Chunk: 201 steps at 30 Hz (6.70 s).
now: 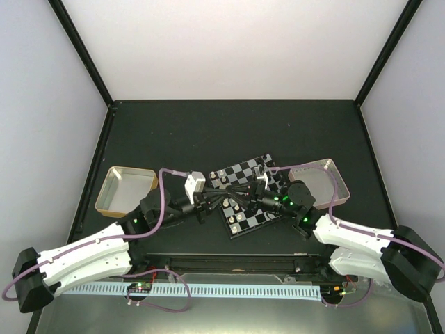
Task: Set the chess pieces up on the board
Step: Place the chess piece on the chessboard, then pick up the chess piece from the chessboard, then place the chess piece on the chessboard.
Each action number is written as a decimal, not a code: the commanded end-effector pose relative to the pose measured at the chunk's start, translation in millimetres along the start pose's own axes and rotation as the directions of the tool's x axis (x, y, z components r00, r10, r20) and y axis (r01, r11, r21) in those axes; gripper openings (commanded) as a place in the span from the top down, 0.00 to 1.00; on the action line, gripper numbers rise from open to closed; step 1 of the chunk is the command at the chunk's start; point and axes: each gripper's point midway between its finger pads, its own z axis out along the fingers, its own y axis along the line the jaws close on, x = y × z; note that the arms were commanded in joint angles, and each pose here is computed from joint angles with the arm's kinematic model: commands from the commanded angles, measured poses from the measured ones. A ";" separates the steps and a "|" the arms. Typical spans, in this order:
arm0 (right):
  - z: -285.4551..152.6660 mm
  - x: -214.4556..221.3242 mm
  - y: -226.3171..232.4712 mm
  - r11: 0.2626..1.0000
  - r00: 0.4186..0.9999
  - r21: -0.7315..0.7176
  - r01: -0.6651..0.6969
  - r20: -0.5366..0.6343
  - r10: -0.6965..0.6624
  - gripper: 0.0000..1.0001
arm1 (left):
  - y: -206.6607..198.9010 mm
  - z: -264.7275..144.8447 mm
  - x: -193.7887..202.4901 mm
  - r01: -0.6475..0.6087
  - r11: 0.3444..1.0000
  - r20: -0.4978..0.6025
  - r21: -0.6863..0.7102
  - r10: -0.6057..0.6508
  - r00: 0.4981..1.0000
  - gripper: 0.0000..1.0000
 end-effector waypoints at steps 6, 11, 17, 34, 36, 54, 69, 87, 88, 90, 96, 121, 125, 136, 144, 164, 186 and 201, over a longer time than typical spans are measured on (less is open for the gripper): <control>1.9 -0.6 -3.2 0.999 1.000 0.034 0.015 0.003 -0.015 0.67 | 0.4 1.1 -11.3 -0.043 0.998 0.001 -0.035 0.043 0.999 0.98; -22.5 -26.6 -44.7 0.962 0.985 0.265 0.072 0.131 -0.110 0.47 | 24.3 1.0 14.5 -0.048 0.985 -0.162 -0.167 0.020 0.987 0.98; -97.1 -75.7 -80.1 0.766 0.869 0.636 0.091 0.325 -0.372 0.41 | 41.9 4.9 58.1 -0.056 0.963 -0.419 -0.264 -0.062 0.906 0.98; -230.5 -93.5 -68.5 0.504 0.607 0.859 -0.094 0.450 -0.654 0.41 | 41.3 58.3 171.3 -0.223 0.923 -0.874 -0.314 -0.189 0.448 0.98; -232.7 -92.4 -68.4 0.502 0.606 0.860 -0.092 0.449 -0.657 0.41 | 43.8 61.7 180.1 -0.238 0.919 -0.889 -0.313 -0.195 0.414 0.98; -237.4 -90.9 -64.3 0.508 0.591 0.859 -0.072 0.446 -0.672 0.40 | 70.4 73.5 206.6 -0.344 0.876 -0.920 -0.337 -0.228 0.319 0.93; -235.8 -88.9 -58.1 0.532 0.594 0.844 -0.063 0.460 -0.660 0.40 | 56.3 89.9 171.2 -0.308 0.894 -0.882 -0.326 -0.170 0.440 0.60; -244.3 -85.3 -58.4 0.581 0.573 0.811 -0.072 0.510 -0.642 0.40 | 105.9 165.4 110.0 -0.136 0.863 -0.664 -0.486 -0.263 0.700 0.53; -244.0 -85.3 -58.7 0.581 0.574 0.811 -0.070 0.509 -0.642 0.40 | 108.3 168.1 113.4 -0.135 0.865 -0.671 -0.484 -0.268 0.691 0.52; -243.0 -85.1 -58.9 0.582 0.576 0.811 -0.066 0.507 -0.641 0.40 | 112.5 173.2 119.5 -0.132 0.866 -0.680 -0.483 -0.276 0.679 0.51; -240.7 -85.2 -58.3 0.586 0.580 0.808 -0.058 0.505 -0.639 0.40 | 127.8 177.5 137.1 -0.130 0.846 -0.686 -0.516 -0.318 0.654 0.51; -233.7 -85.4 -65.3 0.580 0.603 0.813 -0.050 0.488 -0.631 0.40 | 133.7 159.7 170.9 -0.104 0.834 -0.711 -0.542 -0.389 0.586 0.79; -230.9 -85.5 -65.1 0.580 0.609 0.814 -0.040 0.480 -0.632 0.40 | 132.5 159.5 167.7 -0.107 0.841 -0.711 -0.531 -0.373 0.597 0.85; -199.1 -76.7 -73.4 0.591 0.699 0.802 0.085 0.375 -0.609 0.40 | 126.0 155.3 160.8 -0.099 0.862 -0.713 -0.497 -0.341 0.612 0.98; -159.7 -58.3 -100.3 0.702 0.804 0.689 0.182 0.307 -0.509 0.40 | 115.0 143.7 147.7 -0.041 0.885 -0.697 -0.464 -0.337 0.633 0.98; -105.3 -39.5 -57.5 0.847 0.864 0.432 0.309 0.244 -0.440 0.41 | 31.6 101.4 62.1 0.286 0.948 -0.615 -0.136 -0.308 0.726 0.98; -91.8 -38.1 -69.0 0.805 0.893 0.509 0.305 0.141 -0.428 0.69 | 37.2 94.7 56.9 0.329 0.934 -0.584 -0.142 -0.347 0.734 0.99; -90.3 -44.1 -69.6 0.734 0.882 0.594 0.329 0.085 -0.464 0.99 | 63.3 79.2 55.9 0.265 0.923 -0.515 -0.277 -0.376 0.770 0.71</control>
